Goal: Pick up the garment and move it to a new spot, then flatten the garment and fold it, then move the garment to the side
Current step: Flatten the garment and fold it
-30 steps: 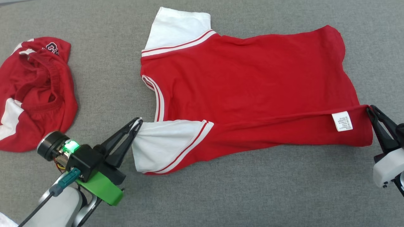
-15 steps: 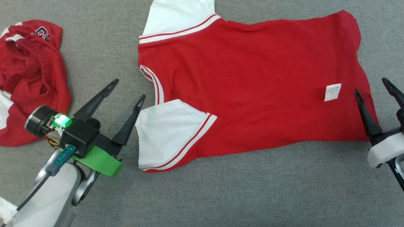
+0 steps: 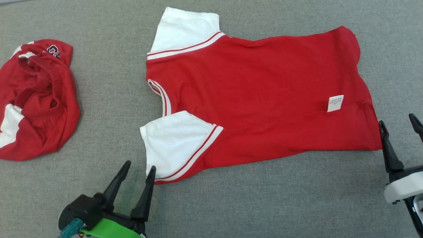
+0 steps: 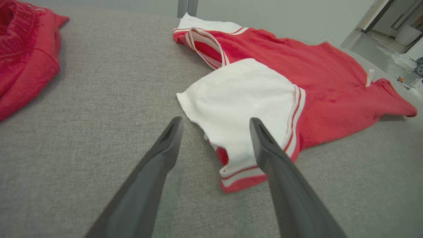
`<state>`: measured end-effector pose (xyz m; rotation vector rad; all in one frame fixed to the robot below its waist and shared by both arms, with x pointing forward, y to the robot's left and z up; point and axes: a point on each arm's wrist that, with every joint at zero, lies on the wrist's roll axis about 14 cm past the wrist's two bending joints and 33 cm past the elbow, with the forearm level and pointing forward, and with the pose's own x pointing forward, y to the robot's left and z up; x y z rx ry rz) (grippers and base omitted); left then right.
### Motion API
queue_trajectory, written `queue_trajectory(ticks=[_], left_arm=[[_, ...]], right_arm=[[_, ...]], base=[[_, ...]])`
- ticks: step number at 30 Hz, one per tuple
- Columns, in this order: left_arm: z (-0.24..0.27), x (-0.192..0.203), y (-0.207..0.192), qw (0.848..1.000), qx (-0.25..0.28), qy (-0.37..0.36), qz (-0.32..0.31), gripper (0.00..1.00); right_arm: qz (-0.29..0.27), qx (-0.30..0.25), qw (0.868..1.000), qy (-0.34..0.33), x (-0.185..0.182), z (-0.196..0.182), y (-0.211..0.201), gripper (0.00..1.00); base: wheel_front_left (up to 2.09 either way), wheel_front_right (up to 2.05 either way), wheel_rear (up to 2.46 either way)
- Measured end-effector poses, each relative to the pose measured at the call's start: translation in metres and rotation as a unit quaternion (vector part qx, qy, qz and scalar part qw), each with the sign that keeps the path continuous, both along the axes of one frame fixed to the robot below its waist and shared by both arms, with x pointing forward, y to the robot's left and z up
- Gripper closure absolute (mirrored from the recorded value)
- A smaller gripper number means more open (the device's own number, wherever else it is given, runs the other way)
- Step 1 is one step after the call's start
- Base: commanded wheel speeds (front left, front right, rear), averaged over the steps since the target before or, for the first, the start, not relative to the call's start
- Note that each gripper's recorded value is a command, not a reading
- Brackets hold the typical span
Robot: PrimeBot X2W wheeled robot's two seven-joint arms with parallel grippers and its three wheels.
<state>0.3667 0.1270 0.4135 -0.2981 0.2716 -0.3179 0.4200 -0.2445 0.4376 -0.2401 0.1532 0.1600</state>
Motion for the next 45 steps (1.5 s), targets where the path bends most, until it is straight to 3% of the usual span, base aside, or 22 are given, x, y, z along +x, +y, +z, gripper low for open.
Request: queue_trajectory(ticks=[8,14,15,16,17,28,29,30,31,38,45], left_arm=[[-0.041,-0.025,-0.015,0.995,0.006,0.09,-0.045,0.0],[-0.045,-0.013,-0.017,0.995,0.01,0.087,-0.055,0.0],[-0.045,-0.012,-0.018,0.995,0.007,0.086,-0.056,0.14],[-0.045,-0.012,-0.021,0.995,0.006,0.085,-0.06,0.61],[-0.045,-0.012,-0.022,0.994,0.003,0.086,-0.063,1.0],[-0.043,-0.016,-0.018,0.993,0.013,0.086,-0.084,1.0],[-0.042,-0.015,-0.017,0.993,0.015,0.084,-0.086,1.0],[-0.041,-0.015,-0.017,0.993,0.017,0.082,-0.086,1.0],[-0.04,-0.015,-0.017,0.993,0.018,0.081,-0.088,1.0],[-0.035,-0.019,-0.011,0.992,0.029,0.075,-0.096,1.0],[-0.04,-0.042,-0.011,0.986,0.038,0.108,-0.12,1.0]], right_arm=[[-0.002,0.009,1.0,-0.003,-0.004,0.001,0.003,0.0],[-0.015,0.015,1.0,0.005,-0.006,-0.004,-0.003,0.0],[-0.018,0.02,1.0,0.009,-0.007,-0.006,-0.003,0.0],[-0.021,0.026,0.999,0.017,-0.009,-0.011,-0.003,0.0],[-0.023,0.031,0.999,0.023,-0.011,-0.015,-0.003,0.0],[-0.038,0.111,0.986,0.115,-0.009,-0.066,0.011,0.0],[-0.036,0.114,0.985,0.122,-0.008,-0.069,0.013,0.35],[-0.033,0.116,0.985,0.126,-0.006,-0.071,0.014,0.85],[-0.03,0.114,0.984,0.131,-0.006,-0.073,0.015,1.0],[-0.023,0.122,0.983,0.135,-0.012,-0.072,0.011,1.0],[-0.02,0.127,0.98,0.152,-0.042,-0.068,0.004,1.0]], base=[[0.0,0.0,0.0],[0.0,0.0,0.0],[0.0,0.0,0.0],[0.0,0.0,0.0],[0.0,0.0,0.0],[0.0,0.0,0.0],[0.0,0.0,0.0],[0.0,0.0,0.0],[0.0,0.0,0.0],[0.0,0.0,0.0],[0.0,0.0,0.0]])
